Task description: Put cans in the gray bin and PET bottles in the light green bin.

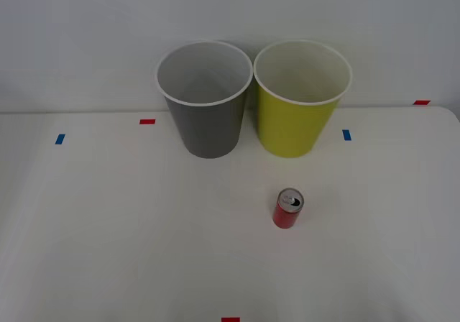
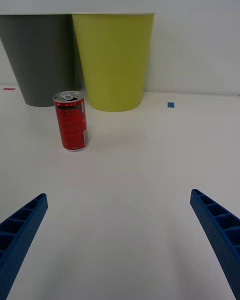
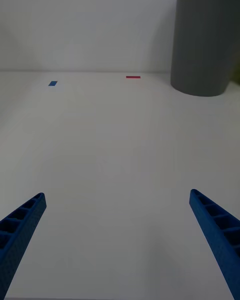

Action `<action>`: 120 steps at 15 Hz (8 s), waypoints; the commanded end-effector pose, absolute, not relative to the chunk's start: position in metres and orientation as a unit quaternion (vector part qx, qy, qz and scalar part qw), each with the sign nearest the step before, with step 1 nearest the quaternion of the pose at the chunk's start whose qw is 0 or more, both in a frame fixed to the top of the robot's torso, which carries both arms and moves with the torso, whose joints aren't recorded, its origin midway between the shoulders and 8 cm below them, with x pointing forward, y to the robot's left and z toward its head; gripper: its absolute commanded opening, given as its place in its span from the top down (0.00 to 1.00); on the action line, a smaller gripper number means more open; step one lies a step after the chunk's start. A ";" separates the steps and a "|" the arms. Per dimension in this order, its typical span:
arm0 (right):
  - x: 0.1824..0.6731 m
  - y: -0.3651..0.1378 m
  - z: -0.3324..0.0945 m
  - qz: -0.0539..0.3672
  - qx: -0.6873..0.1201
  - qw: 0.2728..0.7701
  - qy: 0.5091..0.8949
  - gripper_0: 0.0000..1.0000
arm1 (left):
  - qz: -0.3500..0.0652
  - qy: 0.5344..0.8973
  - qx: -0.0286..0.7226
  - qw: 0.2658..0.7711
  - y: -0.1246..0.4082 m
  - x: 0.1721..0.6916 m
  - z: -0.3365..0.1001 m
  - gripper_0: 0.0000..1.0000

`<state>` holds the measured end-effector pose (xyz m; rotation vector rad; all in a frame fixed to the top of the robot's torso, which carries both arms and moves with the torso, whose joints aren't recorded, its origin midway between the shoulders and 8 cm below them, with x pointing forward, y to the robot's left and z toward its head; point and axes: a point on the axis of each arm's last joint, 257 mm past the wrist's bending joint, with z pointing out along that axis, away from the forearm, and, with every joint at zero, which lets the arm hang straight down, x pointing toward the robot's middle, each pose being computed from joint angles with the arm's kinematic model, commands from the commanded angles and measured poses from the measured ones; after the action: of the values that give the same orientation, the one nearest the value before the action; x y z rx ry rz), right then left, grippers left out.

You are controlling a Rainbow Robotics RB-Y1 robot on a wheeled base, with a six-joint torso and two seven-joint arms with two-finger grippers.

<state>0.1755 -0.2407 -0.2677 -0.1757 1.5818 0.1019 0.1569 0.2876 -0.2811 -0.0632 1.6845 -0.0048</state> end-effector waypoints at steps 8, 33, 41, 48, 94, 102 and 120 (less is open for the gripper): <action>0.279 -0.188 -0.278 0.094 -0.099 0.728 0.672 0.00 | -0.002 0.746 -0.028 0.665 0.288 0.157 -0.281 0.00; 0.417 -0.119 -0.271 0.125 -0.110 0.739 0.653 0.10 | -0.002 0.746 -0.028 0.665 0.288 0.157 -0.281 0.00; 0.419 -0.119 -0.271 0.132 -0.099 0.736 0.656 0.97 | -0.002 0.746 -0.028 0.665 0.288 0.157 -0.281 0.00; 0.426 -0.110 -0.226 0.117 -0.101 0.679 0.717 0.99 | -0.002 0.746 -0.028 0.665 0.288 0.157 -0.281 0.00; 0.629 0.059 0.016 0.240 -0.131 0.677 0.684 0.80 | -0.002 0.746 -0.028 0.665 0.288 0.157 -0.281 0.00; 0.610 0.063 0.006 0.248 -0.139 0.677 0.679 0.00 | -0.002 0.746 -0.028 0.665 0.288 0.157 -0.281 0.00; 0.442 -0.097 -0.093 0.174 -0.108 0.716 0.667 0.00 | -0.002 0.746 -0.028 0.665 0.288 0.157 -0.281 0.00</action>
<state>0.4494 -0.0845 -0.0824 -0.2533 1.4730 0.4090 0.1569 0.2876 -0.2811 -0.0631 1.6845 -0.0048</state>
